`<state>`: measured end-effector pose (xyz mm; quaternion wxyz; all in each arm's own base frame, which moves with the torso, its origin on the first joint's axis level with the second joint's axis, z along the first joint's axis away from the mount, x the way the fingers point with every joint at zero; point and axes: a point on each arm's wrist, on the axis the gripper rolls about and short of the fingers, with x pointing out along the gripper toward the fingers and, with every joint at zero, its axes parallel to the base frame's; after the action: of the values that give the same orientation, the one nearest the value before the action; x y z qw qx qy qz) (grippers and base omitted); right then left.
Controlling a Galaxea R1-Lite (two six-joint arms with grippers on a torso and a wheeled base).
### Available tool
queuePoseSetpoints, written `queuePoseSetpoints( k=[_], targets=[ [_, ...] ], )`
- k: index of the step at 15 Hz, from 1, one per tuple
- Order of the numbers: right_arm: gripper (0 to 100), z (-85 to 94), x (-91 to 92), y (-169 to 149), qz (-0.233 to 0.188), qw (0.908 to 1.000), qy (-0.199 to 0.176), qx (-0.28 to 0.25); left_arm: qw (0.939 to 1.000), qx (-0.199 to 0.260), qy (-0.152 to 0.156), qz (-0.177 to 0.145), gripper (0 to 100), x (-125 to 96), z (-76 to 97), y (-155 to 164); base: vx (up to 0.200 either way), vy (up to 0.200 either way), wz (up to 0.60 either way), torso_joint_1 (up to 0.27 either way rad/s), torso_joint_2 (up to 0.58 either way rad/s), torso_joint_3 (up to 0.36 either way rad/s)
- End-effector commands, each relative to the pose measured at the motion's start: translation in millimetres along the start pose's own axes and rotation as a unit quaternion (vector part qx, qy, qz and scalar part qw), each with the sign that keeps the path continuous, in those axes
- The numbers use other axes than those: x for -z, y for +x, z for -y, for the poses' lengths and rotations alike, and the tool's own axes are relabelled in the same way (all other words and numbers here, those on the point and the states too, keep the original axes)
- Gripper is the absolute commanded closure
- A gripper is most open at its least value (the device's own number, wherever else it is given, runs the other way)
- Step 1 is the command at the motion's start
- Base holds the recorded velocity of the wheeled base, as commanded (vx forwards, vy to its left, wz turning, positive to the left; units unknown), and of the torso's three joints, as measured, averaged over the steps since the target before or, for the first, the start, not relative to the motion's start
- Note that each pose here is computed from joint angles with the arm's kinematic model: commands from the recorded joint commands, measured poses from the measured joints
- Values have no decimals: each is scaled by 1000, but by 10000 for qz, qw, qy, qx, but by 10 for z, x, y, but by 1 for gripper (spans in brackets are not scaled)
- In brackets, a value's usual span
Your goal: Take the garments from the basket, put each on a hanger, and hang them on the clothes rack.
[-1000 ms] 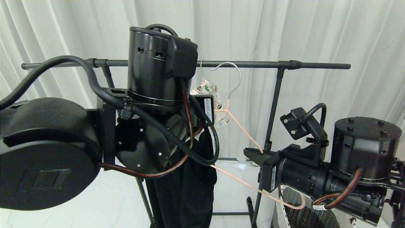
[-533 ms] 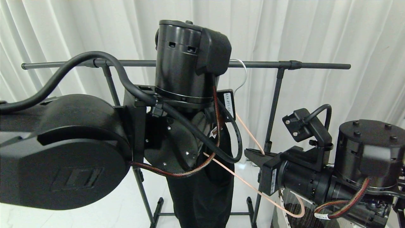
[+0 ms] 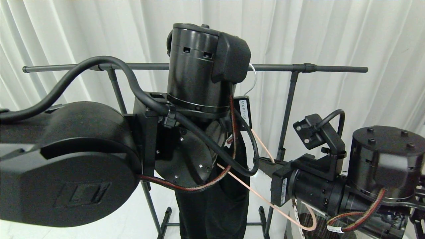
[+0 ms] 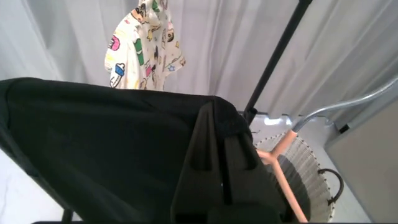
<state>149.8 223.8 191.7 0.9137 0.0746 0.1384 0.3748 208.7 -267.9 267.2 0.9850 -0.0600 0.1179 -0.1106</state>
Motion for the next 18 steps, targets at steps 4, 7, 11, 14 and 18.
queuePoseSetpoints(
  k=[4, 7, 11, 14, 18],
  targets=[
    [100, 52, -9, 10, 91, 9993, 9, 356, 9957, 173, 860, -290, 100, 85, -379, -203, 0, 0, 0, 0, 0, 0],
    [100, 44, -40, -19, 156, 9993, 22, 337, 9920, 694, 1017, -294, 100, 0, -450, -256, 0, 0, 0, 0, 0, 0],
    [100, -36, -46, -41, 169, 9997, -1, 176, 9881, 1254, 877, -181, 100, -38, -306, -251, 0, 0, 0, 0, 0, 0],
    [100, -75, -98, -18, 255, 9996, 24, 119, 9868, 1406, 759, -247, 100, 27, -204, -253, 0, 0, 0, 0, 0, 0],
    [100, 59, -68, -8, 200, 9991, 39, 363, 9901, 1229, 654, -200, 100, -22, -315, -225, 0, 0, 0, 0, 0, 0]
  ],
)
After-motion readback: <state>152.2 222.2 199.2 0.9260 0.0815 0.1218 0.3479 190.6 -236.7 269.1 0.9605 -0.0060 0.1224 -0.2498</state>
